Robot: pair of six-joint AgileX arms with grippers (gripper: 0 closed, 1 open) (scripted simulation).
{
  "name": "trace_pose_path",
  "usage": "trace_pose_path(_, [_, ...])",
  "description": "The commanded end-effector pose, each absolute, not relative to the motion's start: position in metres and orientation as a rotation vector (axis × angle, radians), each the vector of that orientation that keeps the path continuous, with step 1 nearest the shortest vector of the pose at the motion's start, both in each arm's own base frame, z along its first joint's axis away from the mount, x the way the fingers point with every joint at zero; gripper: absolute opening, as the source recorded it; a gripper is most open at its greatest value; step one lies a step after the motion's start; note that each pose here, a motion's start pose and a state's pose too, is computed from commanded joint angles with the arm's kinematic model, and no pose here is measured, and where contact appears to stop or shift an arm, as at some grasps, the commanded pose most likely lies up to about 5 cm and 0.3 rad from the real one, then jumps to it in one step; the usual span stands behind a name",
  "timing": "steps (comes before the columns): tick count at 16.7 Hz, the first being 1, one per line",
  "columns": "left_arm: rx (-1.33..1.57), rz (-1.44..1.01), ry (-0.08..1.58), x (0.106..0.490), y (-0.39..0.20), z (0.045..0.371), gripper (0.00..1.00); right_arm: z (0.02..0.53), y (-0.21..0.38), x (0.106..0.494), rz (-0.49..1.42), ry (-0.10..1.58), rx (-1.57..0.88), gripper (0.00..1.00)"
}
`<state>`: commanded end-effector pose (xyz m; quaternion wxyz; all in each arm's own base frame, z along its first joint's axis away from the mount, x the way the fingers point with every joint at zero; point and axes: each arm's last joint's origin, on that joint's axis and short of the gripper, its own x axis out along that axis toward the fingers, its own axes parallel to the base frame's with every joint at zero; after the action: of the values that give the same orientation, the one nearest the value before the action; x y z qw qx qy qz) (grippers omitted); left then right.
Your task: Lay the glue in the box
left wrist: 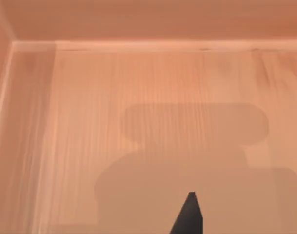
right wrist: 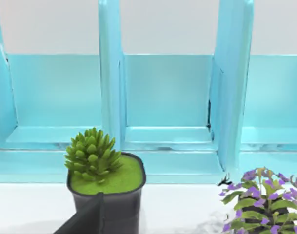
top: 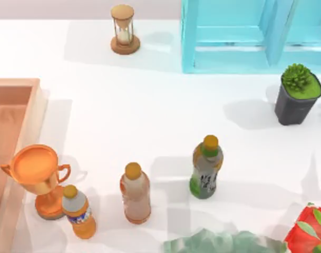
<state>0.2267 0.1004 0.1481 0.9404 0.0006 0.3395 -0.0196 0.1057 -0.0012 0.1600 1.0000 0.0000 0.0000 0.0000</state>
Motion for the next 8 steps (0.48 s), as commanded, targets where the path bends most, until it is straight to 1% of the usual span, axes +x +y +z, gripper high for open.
trace_pose_path(4, [0.001,-0.04,0.693,0.2267,0.1004,0.1481,0.98,0.16,-0.0012,0.1057,0.0,0.0,0.0,1.0])
trace_pose_path(5, [0.001,-0.04,0.693,0.2267,0.1004,0.1481,1.0,0.16,-0.0012,0.1057,0.0,0.0,0.0,1.0])
trace_pose_path(8, [0.001,-0.04,0.693,0.2267,0.1004,0.1481,1.0,0.16,-0.0012,0.1057,0.0,0.0,0.0,1.0])
